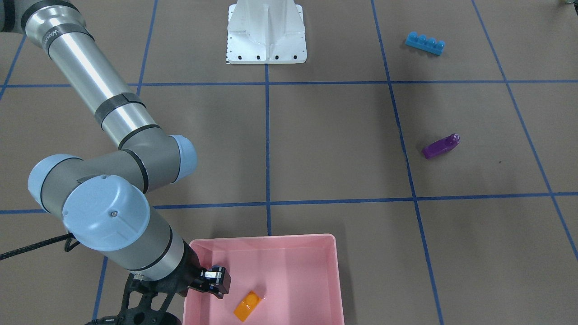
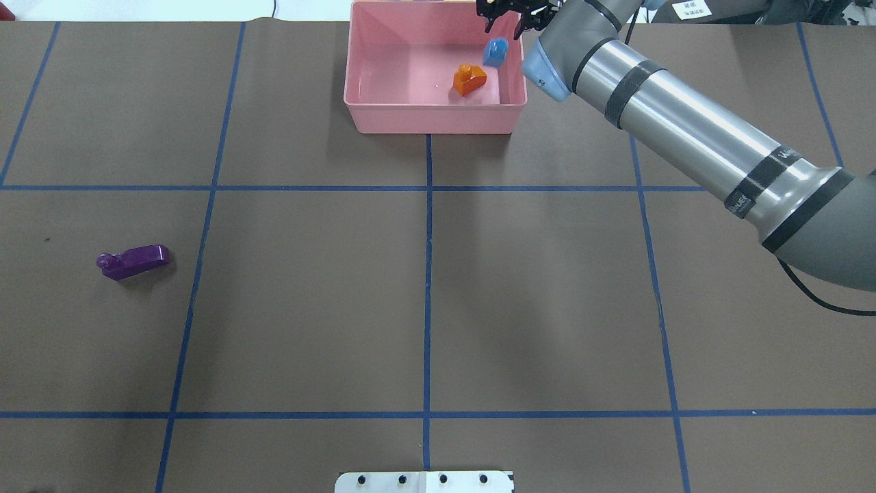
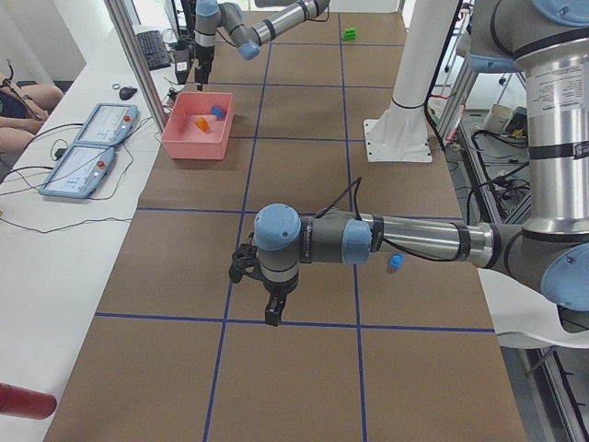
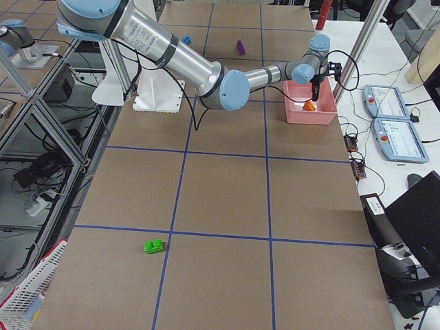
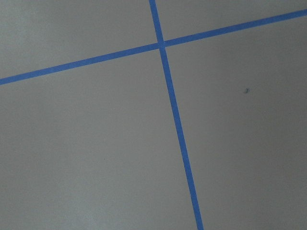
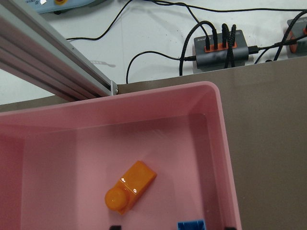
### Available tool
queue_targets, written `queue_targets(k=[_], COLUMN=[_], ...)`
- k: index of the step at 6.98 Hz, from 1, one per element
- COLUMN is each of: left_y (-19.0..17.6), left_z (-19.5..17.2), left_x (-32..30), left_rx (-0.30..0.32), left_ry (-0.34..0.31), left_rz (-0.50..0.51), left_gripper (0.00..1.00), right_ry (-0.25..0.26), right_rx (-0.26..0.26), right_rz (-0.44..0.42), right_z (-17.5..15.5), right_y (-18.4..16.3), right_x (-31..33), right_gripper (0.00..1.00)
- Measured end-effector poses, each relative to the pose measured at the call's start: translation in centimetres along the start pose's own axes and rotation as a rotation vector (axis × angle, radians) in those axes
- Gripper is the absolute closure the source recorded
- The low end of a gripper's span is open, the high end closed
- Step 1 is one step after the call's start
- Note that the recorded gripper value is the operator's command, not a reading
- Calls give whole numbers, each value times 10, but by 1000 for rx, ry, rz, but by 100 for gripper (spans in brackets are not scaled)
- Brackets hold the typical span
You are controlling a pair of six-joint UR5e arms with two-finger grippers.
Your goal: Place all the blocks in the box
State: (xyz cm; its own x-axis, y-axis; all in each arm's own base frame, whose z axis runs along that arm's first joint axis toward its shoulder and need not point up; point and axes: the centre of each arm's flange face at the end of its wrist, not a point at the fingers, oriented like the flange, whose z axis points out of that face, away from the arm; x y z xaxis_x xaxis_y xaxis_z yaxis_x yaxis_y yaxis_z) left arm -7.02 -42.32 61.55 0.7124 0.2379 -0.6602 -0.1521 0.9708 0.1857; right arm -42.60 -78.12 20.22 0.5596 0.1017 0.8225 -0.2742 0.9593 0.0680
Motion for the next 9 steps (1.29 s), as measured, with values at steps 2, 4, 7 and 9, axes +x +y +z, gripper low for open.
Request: queue_targets(k=[2, 4, 7, 9], left_y=[-21, -34, -54, -59], left_z=[-11, -17, 36, 70], left_x=[10, 25, 110, 166], left_rx=[59, 121, 87, 83], left_ry=[-10, 56, 200, 209], left_rz=[47, 81, 301, 393], left_gripper=[0, 0, 0, 0], right_ry=[21, 56, 33, 39], right_rx=[-9, -34, -64, -81], right_rz=[-4, -55, -106, -149], right_z=[-31, -60, -116, -162], right_y=[13, 42, 104, 181], right_x=[6, 54, 202, 308], right_gripper=[0, 0, 0, 0])
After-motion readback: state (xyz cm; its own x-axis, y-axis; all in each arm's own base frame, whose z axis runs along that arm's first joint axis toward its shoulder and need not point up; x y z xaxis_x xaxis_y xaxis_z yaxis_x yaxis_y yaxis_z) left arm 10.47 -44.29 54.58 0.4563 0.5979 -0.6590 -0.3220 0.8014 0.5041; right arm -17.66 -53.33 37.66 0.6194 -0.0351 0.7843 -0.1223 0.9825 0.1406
